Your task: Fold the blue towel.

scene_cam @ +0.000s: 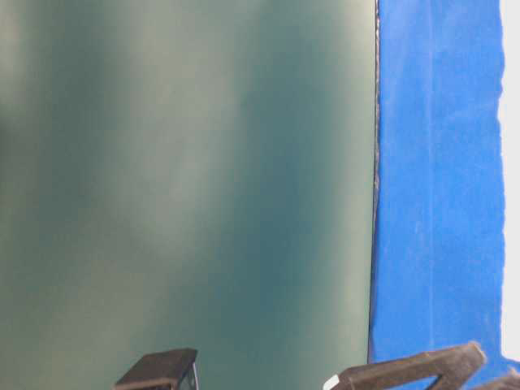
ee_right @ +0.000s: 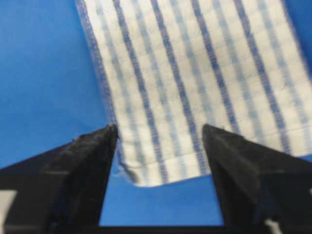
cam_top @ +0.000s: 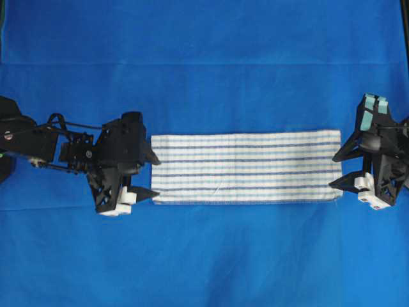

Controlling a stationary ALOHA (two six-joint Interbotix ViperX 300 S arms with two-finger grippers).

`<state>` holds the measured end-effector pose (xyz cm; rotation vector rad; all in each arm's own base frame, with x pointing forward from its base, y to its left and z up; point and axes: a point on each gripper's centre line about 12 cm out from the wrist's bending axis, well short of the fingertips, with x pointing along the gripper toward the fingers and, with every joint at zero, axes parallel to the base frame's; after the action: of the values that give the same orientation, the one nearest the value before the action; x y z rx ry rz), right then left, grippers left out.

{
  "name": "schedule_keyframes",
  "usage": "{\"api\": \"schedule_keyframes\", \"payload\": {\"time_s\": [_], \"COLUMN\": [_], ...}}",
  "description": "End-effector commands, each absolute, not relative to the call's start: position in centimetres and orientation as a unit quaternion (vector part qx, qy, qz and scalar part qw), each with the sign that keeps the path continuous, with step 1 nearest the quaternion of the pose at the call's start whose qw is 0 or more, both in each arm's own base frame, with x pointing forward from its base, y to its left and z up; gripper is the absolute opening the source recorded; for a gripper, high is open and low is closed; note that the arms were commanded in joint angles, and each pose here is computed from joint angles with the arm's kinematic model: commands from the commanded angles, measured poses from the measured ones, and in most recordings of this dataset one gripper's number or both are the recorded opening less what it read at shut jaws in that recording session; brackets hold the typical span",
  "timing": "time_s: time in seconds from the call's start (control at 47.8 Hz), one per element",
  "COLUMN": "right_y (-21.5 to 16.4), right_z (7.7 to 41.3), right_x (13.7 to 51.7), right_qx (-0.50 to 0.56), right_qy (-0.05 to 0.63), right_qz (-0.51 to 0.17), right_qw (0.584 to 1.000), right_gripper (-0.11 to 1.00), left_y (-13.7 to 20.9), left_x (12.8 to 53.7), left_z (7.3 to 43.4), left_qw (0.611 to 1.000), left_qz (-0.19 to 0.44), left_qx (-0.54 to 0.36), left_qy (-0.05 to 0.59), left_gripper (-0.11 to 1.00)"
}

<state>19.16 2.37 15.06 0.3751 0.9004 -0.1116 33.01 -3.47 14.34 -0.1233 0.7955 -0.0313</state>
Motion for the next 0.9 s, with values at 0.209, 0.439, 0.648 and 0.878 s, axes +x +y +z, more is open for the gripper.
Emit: {"api": "schedule_keyframes", "payload": {"time_s": [0.209, 0.439, 0.648, 0.878], "right_y": [-2.2, -3.5, -4.7, -5.5], "right_z": [15.2, 13.9, 12.0, 10.1], "right_x": [19.5, 19.7, 19.8, 20.4], "right_qx": [0.176, 0.163, 0.163, 0.158], "right_qy": [0.427, 0.452, 0.474, 0.492], "right_qz": [-0.148, -0.172, -0.192, -0.195], "right_qw": [0.875, 0.86, 0.843, 0.834], "right_gripper": [0.63, 0.63, 0.63, 0.63], "left_y": [0.7, 1.6, 2.3, 3.1], "left_x": [33.4, 33.5, 34.0, 33.9], "left_z": [15.3, 14.5, 11.4, 9.5], "left_qw": [0.926, 0.922, 0.907, 0.898], "left_qz": [0.04, 0.052, 0.063, 0.075], "left_qx": [-0.08, -0.083, -0.086, -0.092], "left_qy": [0.368, 0.375, 0.407, 0.424], "left_gripper": [0.69, 0.69, 0.69, 0.69]}}
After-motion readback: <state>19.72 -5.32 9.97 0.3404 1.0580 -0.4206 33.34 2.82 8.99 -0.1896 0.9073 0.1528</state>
